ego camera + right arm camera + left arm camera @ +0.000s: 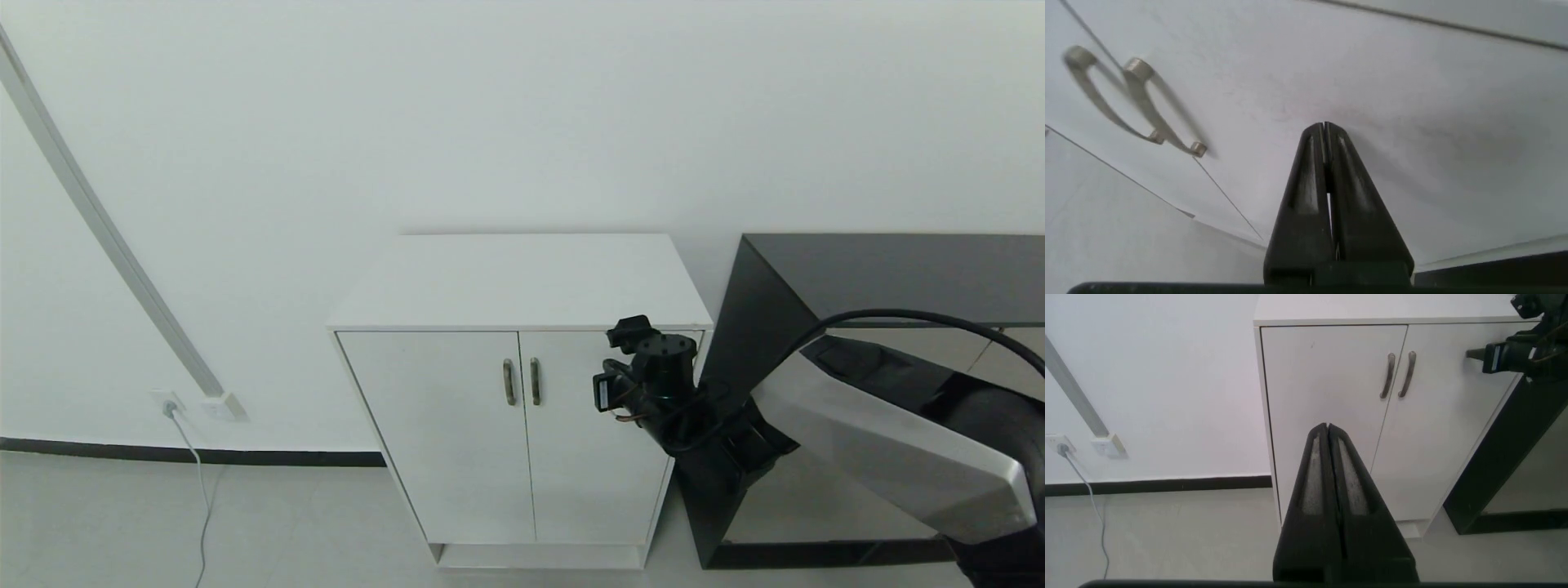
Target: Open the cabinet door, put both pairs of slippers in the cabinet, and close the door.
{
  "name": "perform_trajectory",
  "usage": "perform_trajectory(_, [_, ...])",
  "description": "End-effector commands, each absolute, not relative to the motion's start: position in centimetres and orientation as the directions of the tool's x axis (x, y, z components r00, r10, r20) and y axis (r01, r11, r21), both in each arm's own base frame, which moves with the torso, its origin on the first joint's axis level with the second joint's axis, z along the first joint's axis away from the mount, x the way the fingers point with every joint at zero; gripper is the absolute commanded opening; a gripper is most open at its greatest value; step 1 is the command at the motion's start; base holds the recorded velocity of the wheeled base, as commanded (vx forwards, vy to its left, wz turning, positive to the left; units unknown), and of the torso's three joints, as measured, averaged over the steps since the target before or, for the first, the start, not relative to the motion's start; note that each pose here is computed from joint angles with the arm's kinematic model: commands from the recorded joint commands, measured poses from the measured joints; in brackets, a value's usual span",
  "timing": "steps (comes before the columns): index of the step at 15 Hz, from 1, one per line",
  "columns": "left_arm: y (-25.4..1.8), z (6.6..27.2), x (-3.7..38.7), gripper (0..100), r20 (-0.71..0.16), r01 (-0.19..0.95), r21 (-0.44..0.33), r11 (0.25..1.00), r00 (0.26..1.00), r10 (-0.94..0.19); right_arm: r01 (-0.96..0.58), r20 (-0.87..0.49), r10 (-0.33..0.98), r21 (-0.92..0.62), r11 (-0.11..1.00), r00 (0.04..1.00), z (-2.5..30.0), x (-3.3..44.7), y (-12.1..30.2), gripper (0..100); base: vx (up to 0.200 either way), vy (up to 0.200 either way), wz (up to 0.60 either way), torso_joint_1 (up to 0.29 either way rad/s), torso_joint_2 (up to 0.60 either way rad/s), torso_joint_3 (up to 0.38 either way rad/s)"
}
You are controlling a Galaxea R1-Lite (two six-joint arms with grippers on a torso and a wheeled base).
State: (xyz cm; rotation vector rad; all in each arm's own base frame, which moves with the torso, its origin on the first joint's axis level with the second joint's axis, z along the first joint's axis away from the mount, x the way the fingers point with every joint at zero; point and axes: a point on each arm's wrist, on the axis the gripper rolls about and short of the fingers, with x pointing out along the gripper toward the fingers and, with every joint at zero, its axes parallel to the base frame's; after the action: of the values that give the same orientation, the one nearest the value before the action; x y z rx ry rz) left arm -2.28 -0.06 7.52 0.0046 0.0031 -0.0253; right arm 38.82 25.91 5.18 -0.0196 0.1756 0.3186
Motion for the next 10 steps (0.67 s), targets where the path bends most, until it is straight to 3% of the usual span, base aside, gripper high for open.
perform_trajectory(1, [-0.1, 7.5, -2.3, 0, -0.003, 0.025, 0.005, 1.000, 1.000, -0.025, -0.315, -0.150, 0.314, 0.016, 0.949, 0.937, 7.3, 37.2, 25.0, 0, 0.000, 0.000, 0.00, 0.000, 0.00, 0.000])
perform_trajectory(6, [-0.1, 7.5, -2.3, 0, -0.003, 0.025, 0.003, 1.000, 1.000, -0.025, -0.257, -0.119, 0.258, 0.024, 0.966, 0.959, 9.5, 33.3, 19.5, 0, 0.000, 0.000, 0.00, 0.000, 0.00, 0.000])
perform_trajectory(10, [-0.1, 7.5, -2.3, 0, -0.005, 0.025, 0.003, 1.000, 1.000, -0.025, -0.099, -0.116, 0.101, 0.025, 0.995, 0.988, 11.0, 31.4, 12.0, 0, 0.000, 0.000, 0.00, 0.000, 0.00, 0.000])
